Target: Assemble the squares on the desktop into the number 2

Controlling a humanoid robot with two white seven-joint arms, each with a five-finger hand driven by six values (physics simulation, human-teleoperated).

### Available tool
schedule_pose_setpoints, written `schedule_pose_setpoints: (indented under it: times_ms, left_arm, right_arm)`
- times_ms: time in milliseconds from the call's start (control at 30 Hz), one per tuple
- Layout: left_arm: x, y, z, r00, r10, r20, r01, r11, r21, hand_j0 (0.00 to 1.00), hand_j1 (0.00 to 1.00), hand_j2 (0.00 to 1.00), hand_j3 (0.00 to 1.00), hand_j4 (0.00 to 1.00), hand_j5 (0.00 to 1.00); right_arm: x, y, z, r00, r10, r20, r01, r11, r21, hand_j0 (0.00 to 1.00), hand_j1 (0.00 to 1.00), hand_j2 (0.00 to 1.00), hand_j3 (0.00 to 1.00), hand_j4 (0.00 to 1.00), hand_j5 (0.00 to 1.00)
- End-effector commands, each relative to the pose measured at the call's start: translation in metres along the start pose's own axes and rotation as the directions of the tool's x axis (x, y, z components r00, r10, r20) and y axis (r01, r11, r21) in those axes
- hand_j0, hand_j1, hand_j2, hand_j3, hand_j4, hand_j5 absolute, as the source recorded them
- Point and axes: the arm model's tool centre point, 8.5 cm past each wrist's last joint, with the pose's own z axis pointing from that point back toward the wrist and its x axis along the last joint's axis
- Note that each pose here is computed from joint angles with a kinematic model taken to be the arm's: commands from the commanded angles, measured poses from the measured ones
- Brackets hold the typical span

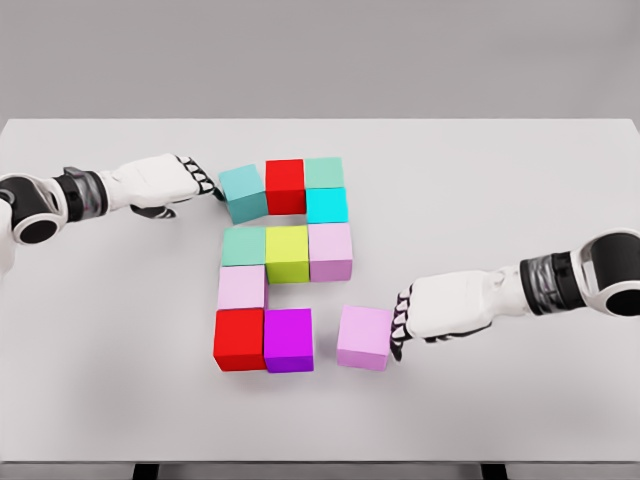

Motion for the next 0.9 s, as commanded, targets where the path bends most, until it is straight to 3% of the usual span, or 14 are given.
schedule_pose_setpoints:
  times_ms: [0,300,867]
  left_arm:
    - [-0.002,-0.001,0.001,1.000,0.008,-0.007,-0.008,1.000,0.002,0.81,0.81,0.81,0.81,0.81,0.81]
    - [-0.005,-0.001,0.002,1.000,0.009,-0.013,-0.009,1.000,-0.002,0.83,0.83,0.83,0.83,0.83,0.83]
    - [-0.005,0.002,0.000,1.000,0.010,-0.014,-0.010,1.000,0.003,0.84,0.84,0.84,0.84,0.84,0.84]
  right_arm:
    - [-0.003,-0.005,0.006,1.000,0.003,-0.019,-0.003,1.000,-0.015,0.60,0.60,0.60,0.60,0.60,0.60]
    - [-0.017,-0.002,0.011,0.998,-0.023,-0.058,0.022,1.000,-0.022,0.60,0.60,0.60,0.60,0.60,0.60]
    - [-0.018,-0.007,0.004,0.999,-0.024,-0.044,0.022,0.999,-0.040,0.57,0.57,0.57,0.57,0.57,0.57]
